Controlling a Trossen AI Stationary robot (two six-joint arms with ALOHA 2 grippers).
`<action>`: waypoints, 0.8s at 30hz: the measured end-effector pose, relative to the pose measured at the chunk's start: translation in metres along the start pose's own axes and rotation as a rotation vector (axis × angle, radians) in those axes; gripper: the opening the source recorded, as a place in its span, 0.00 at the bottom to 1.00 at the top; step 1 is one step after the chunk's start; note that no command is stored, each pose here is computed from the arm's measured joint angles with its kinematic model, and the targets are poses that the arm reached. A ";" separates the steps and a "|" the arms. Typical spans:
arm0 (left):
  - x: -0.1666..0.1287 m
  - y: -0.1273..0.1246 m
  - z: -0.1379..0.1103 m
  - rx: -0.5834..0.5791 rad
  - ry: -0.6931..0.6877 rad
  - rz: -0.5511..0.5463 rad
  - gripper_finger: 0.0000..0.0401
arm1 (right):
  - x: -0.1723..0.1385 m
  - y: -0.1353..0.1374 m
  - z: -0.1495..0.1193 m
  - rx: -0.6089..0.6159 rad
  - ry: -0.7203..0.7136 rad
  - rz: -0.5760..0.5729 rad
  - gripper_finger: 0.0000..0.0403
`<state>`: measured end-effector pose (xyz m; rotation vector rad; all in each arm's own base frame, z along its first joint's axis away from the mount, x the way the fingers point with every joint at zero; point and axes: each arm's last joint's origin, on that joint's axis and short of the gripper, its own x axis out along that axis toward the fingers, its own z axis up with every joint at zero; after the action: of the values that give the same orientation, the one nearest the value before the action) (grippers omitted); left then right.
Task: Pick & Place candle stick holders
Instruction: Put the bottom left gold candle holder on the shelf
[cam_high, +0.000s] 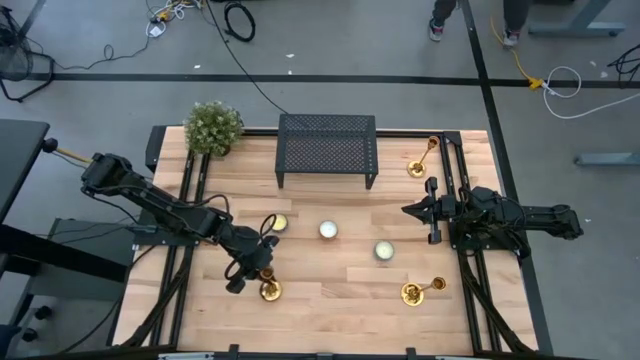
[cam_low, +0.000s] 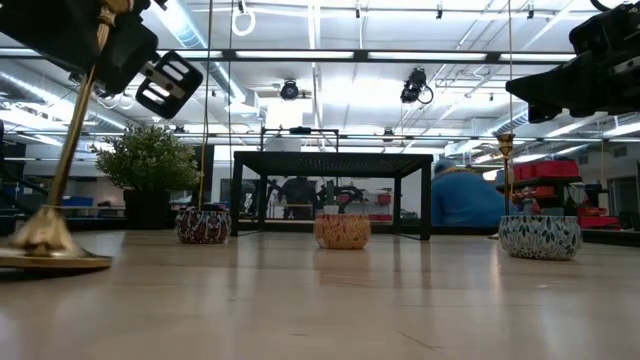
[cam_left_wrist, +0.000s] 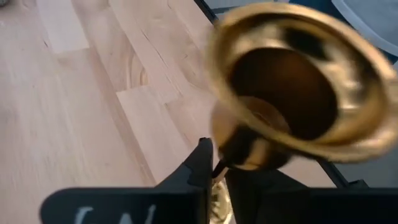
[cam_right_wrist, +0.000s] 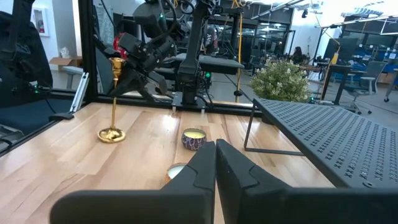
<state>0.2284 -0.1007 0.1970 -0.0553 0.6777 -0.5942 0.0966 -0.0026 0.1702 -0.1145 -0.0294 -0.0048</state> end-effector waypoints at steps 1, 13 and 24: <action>0.000 0.000 0.000 0.000 -0.002 0.000 0.08 | 0.000 0.000 0.000 0.000 0.000 0.000 0.03; -0.005 0.001 0.024 -0.009 -0.099 0.002 0.05 | 0.000 0.000 0.000 0.000 0.000 0.000 0.03; -0.028 0.024 0.070 -0.035 -0.251 0.123 0.05 | 0.000 0.000 0.000 0.000 0.000 0.000 0.03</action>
<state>0.2653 -0.0757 0.2618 -0.1179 0.4436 -0.4482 0.0966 -0.0026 0.1702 -0.1145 -0.0293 -0.0049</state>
